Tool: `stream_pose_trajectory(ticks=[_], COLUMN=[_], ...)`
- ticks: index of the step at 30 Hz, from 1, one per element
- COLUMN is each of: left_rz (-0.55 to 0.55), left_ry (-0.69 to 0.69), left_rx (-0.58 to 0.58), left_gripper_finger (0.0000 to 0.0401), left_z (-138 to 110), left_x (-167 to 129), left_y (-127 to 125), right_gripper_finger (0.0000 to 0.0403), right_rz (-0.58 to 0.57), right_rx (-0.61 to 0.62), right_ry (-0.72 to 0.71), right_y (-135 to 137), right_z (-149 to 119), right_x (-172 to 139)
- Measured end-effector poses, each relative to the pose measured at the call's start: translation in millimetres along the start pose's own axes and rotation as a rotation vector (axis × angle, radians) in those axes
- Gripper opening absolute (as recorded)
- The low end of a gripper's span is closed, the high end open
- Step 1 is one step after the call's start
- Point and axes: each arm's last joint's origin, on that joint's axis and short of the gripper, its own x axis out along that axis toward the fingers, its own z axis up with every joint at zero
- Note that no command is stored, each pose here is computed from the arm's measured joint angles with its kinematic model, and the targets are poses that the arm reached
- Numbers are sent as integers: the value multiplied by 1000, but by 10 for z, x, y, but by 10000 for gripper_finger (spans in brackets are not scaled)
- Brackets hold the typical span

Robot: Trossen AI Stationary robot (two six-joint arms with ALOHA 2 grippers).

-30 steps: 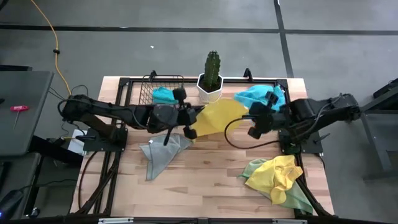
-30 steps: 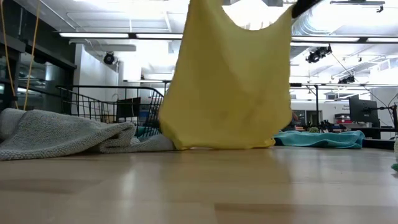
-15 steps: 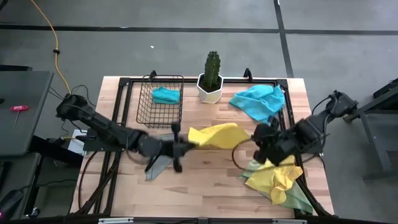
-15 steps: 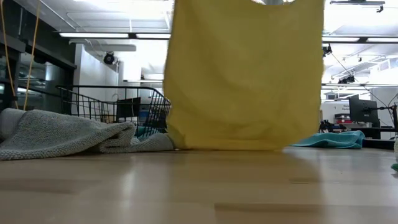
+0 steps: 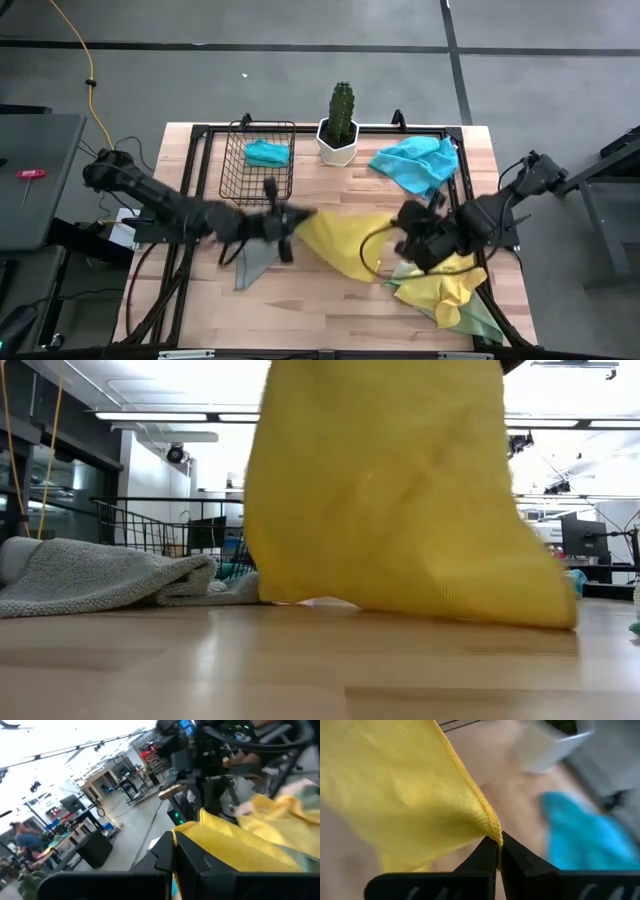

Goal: Fold microfiber towels
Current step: Fold the left yellow microfiber towel on the table

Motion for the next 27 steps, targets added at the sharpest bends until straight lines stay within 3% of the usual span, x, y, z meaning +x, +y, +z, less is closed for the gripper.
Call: stream_pose_trajectory(ticks=[4, 8, 12, 15, 21, 27], left_rz=[11, 57, 91, 76, -70, -255], left_ry=[-6, 15, -3, -21, 26, 150], left_rx=[-79, -97, -134, -136, -65, -26], left_gripper_finger=[0, 0, 0, 0, 0, 0], left_z=[-246, -422, -321, -130, -4, -415], left_x=[322, 629, 786, 803, 758, 720], left_y=[474, 938, 1405, 1544, 1243, 522], right_gripper_finger=[0, 0, 0, 0, 0, 0], right_rz=[-170, -238, -343, -357, -274, -158], right_rx=[-9, -4, 13, 2, -40, -44], right_ry=[-24, -94, -137, -185, -207, -98], right_y=[-292, -610, -923, -1041, -973, -711], right_z=[155, 340, 488, 566, 572, 330], right_x=[-18, -51, -138, -272, -382, -194])
